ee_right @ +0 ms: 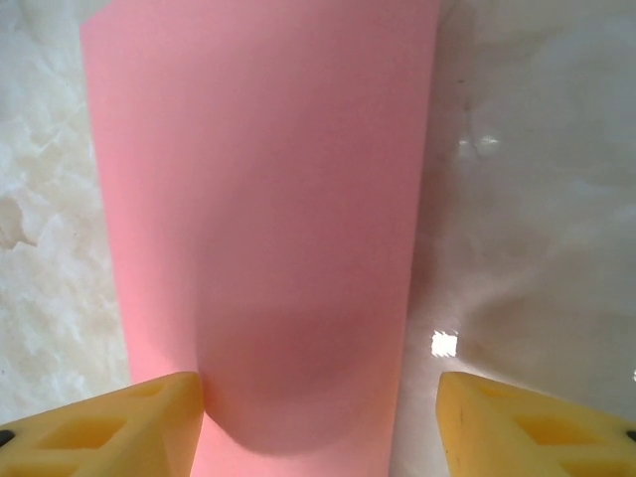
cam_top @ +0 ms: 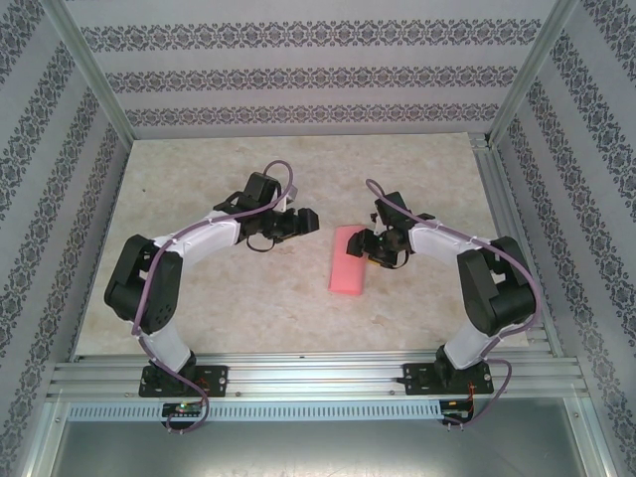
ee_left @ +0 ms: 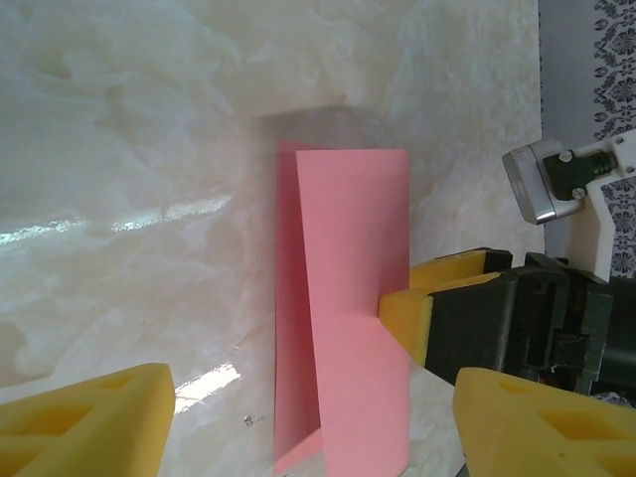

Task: Fold a paper plane with a square sheet of paper (pick it up from the middle)
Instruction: Fold the square sheet of paper in half at the center of the table.

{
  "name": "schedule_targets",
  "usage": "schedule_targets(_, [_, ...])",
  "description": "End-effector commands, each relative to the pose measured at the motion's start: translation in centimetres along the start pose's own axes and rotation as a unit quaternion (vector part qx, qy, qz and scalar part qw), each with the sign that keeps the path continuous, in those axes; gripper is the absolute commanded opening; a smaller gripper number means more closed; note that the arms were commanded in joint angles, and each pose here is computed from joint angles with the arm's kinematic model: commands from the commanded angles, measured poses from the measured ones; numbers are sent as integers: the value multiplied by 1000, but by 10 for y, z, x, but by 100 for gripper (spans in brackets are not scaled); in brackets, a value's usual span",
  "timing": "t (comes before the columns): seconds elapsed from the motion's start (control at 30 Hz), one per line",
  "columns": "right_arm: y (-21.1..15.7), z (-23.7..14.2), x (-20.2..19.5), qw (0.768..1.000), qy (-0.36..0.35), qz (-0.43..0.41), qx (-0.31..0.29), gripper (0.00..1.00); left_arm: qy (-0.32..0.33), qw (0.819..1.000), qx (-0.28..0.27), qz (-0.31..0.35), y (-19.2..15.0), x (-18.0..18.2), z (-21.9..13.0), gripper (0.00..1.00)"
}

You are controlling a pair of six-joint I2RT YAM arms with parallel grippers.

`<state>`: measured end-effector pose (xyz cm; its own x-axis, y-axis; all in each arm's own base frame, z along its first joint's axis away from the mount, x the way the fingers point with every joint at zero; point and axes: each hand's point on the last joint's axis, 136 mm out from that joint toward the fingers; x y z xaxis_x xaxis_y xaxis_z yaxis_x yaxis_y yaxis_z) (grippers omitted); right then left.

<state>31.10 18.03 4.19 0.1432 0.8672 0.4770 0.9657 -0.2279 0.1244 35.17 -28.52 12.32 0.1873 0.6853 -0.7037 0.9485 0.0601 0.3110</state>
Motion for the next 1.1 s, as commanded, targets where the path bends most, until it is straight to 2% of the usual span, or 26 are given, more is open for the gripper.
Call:
schedule_targets(0.0, [8,-15,-9,999,-25,10,-34,65,-27,999,-10,16,10,-19,5,73])
schedule_targets(0.17, [4,-9,-13,999,-35,11,-24,64,-35,999,-2,21,8,-26,12,59])
schedule_targets(0.27, [4,-7,-25,997,-75,21,-24,65,-38,999,3,20,8,-28,18,53])
schedule_targets(0.37, [2,-4,-24,996,-83,10,-20,65,-40,999,5,20,8,-30,22,50])
schedule_targets(0.43, [-1,-2,-26,995,-99,5,-12,65,-43,999,8,20,7,-31,25,43])
schedule_targets(0.63, [-2,9,-18,994,-107,-4,-3,65,-40,999,19,13,3,-29,36,38])
schedule_targets(1.07, [11,7,-23,991,-115,57,-47,66,-40,999,33,5,-3,-28,48,31])
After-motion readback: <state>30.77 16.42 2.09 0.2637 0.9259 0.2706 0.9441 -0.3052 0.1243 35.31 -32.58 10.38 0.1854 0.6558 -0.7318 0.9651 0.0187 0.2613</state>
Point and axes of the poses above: each hand's point on the last joint's axis, 136 mm out from that joint toward the fingers, its own z axis out along the fingers, its own x axis along the line the jaws close on, y = z × x, and after that the axes turned 3 degrees about z, right-handed
